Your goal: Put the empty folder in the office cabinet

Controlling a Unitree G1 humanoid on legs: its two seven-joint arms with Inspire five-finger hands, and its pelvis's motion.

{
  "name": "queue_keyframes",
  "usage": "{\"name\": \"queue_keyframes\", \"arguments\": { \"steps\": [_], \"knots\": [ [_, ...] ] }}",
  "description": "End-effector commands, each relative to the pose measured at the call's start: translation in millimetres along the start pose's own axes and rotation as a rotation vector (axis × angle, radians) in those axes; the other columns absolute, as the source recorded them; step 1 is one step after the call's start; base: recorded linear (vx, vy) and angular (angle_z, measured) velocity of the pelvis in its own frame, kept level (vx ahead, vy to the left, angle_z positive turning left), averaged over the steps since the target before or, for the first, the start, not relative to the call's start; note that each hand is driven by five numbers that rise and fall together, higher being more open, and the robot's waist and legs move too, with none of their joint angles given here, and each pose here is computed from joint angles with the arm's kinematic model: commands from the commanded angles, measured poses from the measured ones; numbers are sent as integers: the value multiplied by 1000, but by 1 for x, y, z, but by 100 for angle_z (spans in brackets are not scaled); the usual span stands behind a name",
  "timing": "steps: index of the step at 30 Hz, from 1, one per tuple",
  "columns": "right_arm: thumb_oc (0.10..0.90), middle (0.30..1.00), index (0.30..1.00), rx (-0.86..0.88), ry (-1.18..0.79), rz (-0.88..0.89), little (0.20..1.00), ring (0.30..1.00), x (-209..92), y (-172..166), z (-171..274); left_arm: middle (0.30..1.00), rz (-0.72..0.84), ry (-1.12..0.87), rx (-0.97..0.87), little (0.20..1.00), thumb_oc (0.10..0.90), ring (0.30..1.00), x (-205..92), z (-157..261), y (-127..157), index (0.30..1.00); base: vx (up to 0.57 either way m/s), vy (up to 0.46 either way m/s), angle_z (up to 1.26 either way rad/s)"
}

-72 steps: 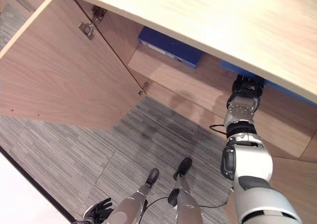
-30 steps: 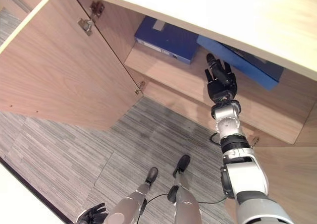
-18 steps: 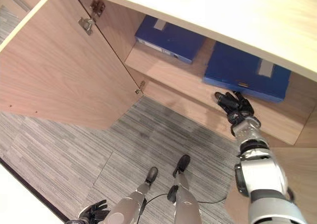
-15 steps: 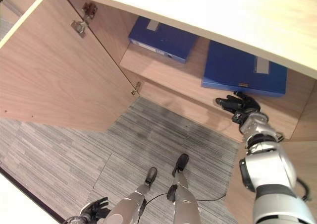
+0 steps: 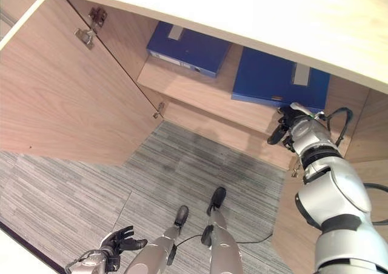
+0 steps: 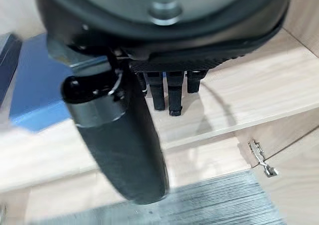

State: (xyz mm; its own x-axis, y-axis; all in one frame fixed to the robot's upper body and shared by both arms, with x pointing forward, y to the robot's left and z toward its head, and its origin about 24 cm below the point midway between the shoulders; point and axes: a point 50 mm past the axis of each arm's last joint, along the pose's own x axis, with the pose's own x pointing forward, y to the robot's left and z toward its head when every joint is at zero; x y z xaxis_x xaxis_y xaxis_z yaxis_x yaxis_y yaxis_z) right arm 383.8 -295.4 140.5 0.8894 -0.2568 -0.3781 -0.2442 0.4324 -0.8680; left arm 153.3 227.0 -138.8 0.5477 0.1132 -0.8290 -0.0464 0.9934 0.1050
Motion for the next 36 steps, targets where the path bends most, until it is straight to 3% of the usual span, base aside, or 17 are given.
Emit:
{"name": "queue_keyframes", "arguments": {
  "steps": [1, 4, 7, 10, 11, 16, 19, 24, 30, 32, 36],
  "knots": [
    [800, 900, 900, -66, -140, 224, 900, 900, 1, 43, 30, 900, 81, 85, 67, 900, 800, 900, -15, -31, 43, 900, -16, 8, -10],
    [800, 900, 900, -36, -305, 302, 900, 900, -10, 56, 61, 900, 80, 62, 65, 900, 800, 900, -14, -26, 44, 900, -16, 7, -10],
    [800, 900, 900, 154, -434, 237, 900, 900, -15, 45, 81, 900, 80, 60, 58, 900, 800, 900, -15, -29, 41, 900, -17, 7, -9],
    [800, 900, 900, 337, -430, 93, 900, 900, -10, 22, 85, 900, 90, 75, 41, 900, 800, 900, -16, -37, 37, 900, 2, 0, 1],
    [800, 900, 900, 487, -405, -8, 900, 900, -7, 5, 85, 900, 102, 94, 28, 900, 800, 900, -17, -44, 35, 900, 12, -3, 10],
    [800, 900, 900, 872, -313, -172, 900, 900, -3, -25, 76, 900, 134, 130, 34, 900, 800, 900, -18, -51, 34, 900, 10, -15, 10],
    [800, 900, 900, 947, -329, -223, 900, 900, -6, -38, 79, 900, 146, 132, 46, 900, 800, 900, -18, -52, 34, 900, 1, -14, 9],
    [800, 900, 900, 887, -376, -275, 900, 900, -13, -51, 88, 900, 153, 138, 37, 900, 800, 900, -18, -54, 32, 900, 0, 0, 0],
    [800, 900, 900, 606, -448, -383, 900, 900, -26, -70, 105, 900, 164, 124, 29, 900, 800, 900, -16, -49, 28, 900, 0, 0, 0],
    [800, 900, 900, 467, -424, -410, 900, 900, -27, -75, 105, 900, 173, 116, 29, 900, 800, 900, -14, -46, 29, 900, 0, 0, 0],
    [800, 900, 900, 349, -373, -403, 900, 900, -25, -77, 102, 900, 176, 103, 30, 900, 800, 900, -13, -42, 28, 900, 6, -5, -2]
  ]
}}
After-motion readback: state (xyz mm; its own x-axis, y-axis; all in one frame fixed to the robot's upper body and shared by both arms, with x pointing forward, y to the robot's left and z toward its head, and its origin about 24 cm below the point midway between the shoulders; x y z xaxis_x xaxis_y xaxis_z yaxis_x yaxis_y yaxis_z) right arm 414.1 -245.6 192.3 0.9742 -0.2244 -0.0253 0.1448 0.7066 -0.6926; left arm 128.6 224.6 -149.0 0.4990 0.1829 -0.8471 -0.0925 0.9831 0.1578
